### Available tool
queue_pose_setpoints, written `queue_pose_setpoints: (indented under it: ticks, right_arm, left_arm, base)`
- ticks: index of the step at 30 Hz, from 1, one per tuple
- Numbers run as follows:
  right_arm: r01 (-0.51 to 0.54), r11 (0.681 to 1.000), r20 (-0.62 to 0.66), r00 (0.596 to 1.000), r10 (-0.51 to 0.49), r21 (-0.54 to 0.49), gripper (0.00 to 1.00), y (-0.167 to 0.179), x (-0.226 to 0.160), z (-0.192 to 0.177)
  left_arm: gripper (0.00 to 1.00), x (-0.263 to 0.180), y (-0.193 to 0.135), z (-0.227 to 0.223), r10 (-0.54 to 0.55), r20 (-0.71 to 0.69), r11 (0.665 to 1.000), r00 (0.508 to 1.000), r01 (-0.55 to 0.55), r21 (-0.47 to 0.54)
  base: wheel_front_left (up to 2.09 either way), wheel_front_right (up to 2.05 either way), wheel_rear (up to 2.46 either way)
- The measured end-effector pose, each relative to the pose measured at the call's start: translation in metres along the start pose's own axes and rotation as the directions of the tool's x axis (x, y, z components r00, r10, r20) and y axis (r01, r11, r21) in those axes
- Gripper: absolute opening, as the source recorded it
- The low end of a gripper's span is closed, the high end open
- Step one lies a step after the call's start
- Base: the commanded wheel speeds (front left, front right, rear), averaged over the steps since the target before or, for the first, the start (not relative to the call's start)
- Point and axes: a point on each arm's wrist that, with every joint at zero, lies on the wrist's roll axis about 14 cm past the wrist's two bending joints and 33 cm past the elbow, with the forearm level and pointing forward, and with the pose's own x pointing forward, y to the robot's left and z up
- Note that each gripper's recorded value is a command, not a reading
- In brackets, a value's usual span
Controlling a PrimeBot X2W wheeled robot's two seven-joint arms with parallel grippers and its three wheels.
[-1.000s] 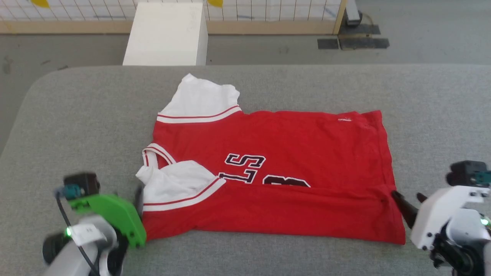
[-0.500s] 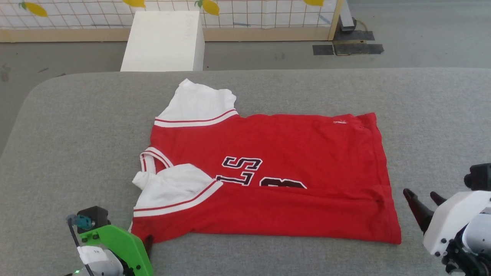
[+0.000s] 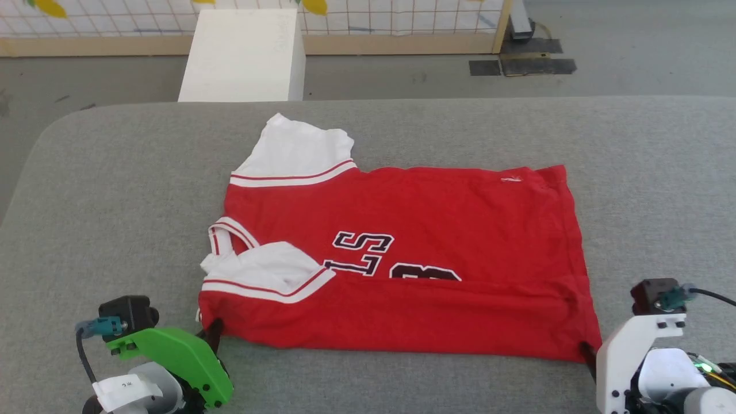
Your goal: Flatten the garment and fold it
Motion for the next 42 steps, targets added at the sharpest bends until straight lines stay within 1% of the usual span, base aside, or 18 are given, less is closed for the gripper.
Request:
queue_pose_setpoints:
  ticks: [7, 8, 9, 10, 15, 20, 23, 25, 29, 30, 31, 32, 34, 37, 40, 42]
  right_arm:
    - [-0.027, 0.999, -0.034, 0.999, 0.025, -0.042, 1.0, 0.014, 0.019, -0.003]
    - [-0.029, 0.999, -0.038, 0.999, 0.028, -0.045, 0.43, 0.015, 0.02, -0.003]
    - [-0.032, 0.998, -0.039, 0.999, 0.03, -0.049, 0.24, 0.016, 0.021, -0.002]
    - [-0.036, 0.998, -0.038, 0.999, 0.034, -0.051, 0.0, 0.017, 0.022, -0.001]
    - [-0.064, 0.997, -0.001, 0.998, 0.064, -0.033, 0.0, 0.023, 0.018, 0.01]
    - [-0.052, 0.999, 0.069, 0.996, 0.053, -0.014, 0.0, 0.011, 0.0, 0.03]
    - [-0.023, 1.0, 0.043, 0.999, 0.023, -0.004, 0.0, -0.002, -0.01, 0.02]
    - [-0.009, 1.0, -0.004, 1.0, 0.009, 0.012, 0.0, -0.01, -0.014, 0.005]
    - [0.006, 0.999, -0.047, 0.999, -0.004, 0.042, 0.0, -0.017, -0.017, -0.014]
    - [0.004, 0.999, -0.047, 0.999, -0.002, 0.049, 0.29, -0.017, -0.017, -0.015]
    - [0.002, 0.999, -0.044, 0.999, 0.0, 0.054, 1.0, -0.016, -0.017, -0.015]
    - [0.0, 0.998, -0.041, 0.999, 0.002, 0.059, 1.0, -0.016, -0.018, -0.015]
    - [-0.002, 0.997, -0.024, 1.0, 0.004, 0.074, 1.0, -0.018, -0.019, -0.013]
    - [-0.003, 0.996, 0.021, 1.0, 0.001, 0.092, 1.0, -0.021, -0.024, -0.003]
    - [-0.006, 0.994, 0.116, 0.993, -0.006, 0.108, 1.0, -0.025, -0.029, 0.024]
    - [-0.005, 0.994, 0.196, 0.981, -0.016, 0.109, 1.0, -0.029, -0.033, 0.051]
  left_arm:
    - [0.0, -0.006, -0.001, -0.001, 0.002, -0.005, 1.0, 1.0, -0.002, 0.0]
    - [0.0, -0.007, -0.001, -0.002, 0.004, -0.009, 1.0, 1.0, -0.004, -0.001]
    - [0.0, -0.007, 0.0, -0.004, 0.006, -0.013, 1.0, 1.0, -0.006, -0.001]
    - [0.0, -0.006, 0.001, -0.005, 0.008, -0.016, 1.0, 1.0, -0.008, -0.002]
    - [0.0, -0.008, 0.0, -0.004, 0.005, -0.008, 1.0, 1.0, -0.005, -0.002]
    - [0.0, -0.019, 0.007, -0.006, 0.026, -0.013, 1.0, 1.0, -0.026, -0.011]
    - [0.0, -0.029, 0.015, -0.014, 0.051, -0.039, 0.998, 0.998, -0.052, -0.019]
    - [0.0, -0.035, 0.02, -0.023, 0.067, -0.067, 0.997, 0.995, -0.069, -0.029]
    - [0.0, -0.041, 0.027, -0.037, 0.085, -0.11, 0.994, 0.99, -0.092, -0.064]
    - [0.27, -0.042, 0.025, -0.04, 0.077, -0.12, 0.993, 0.99, -0.086, -0.074]
    - [0.98, -0.042, 0.024, -0.043, 0.072, -0.13, 0.993, 0.989, -0.083, -0.079]
    - [1.0, -0.043, 0.024, -0.044, 0.07, -0.133, 0.993, 0.989, -0.082, -0.085]
    - [1.0, -0.044, 0.022, -0.044, 0.06, -0.139, 0.993, 0.988, -0.073, -0.09]
    - [1.0, -0.044, 0.016, -0.034, 0.031, -0.114, 0.996, 0.993, -0.04, -0.076]
    - [1.0, -0.039, 0.005, -0.001, -0.014, -0.031, 1.0, 0.999, 0.014, -0.003]
    - [1.0, -0.033, -0.007, 0.033, -0.055, 0.053, 0.996, 0.997, 0.051, 0.075]
  base:
    - [0.0, 0.0, 0.0]
    - [0.0, 0.0, 0.0]
    - [0.0, 0.0, 0.0]
    - [0.0, 0.0, 0.0]
    - [0.0, 0.0, 0.0]
    - [0.0, 0.0, 0.0]
    - [0.0, 0.0, 0.0]
    - [0.0, 0.0, 0.0]
    - [0.0, 0.0, 0.0]
    - [0.0, 0.0, 0.0]
    - [0.0, 0.0, 0.0]
    - [0.0, 0.0, 0.0]
    - [0.0, 0.0, 0.0]
    - [0.0, 0.0, 0.0]
    - [0.0, 0.0, 0.0]
    - [0.0, 0.0, 0.0]
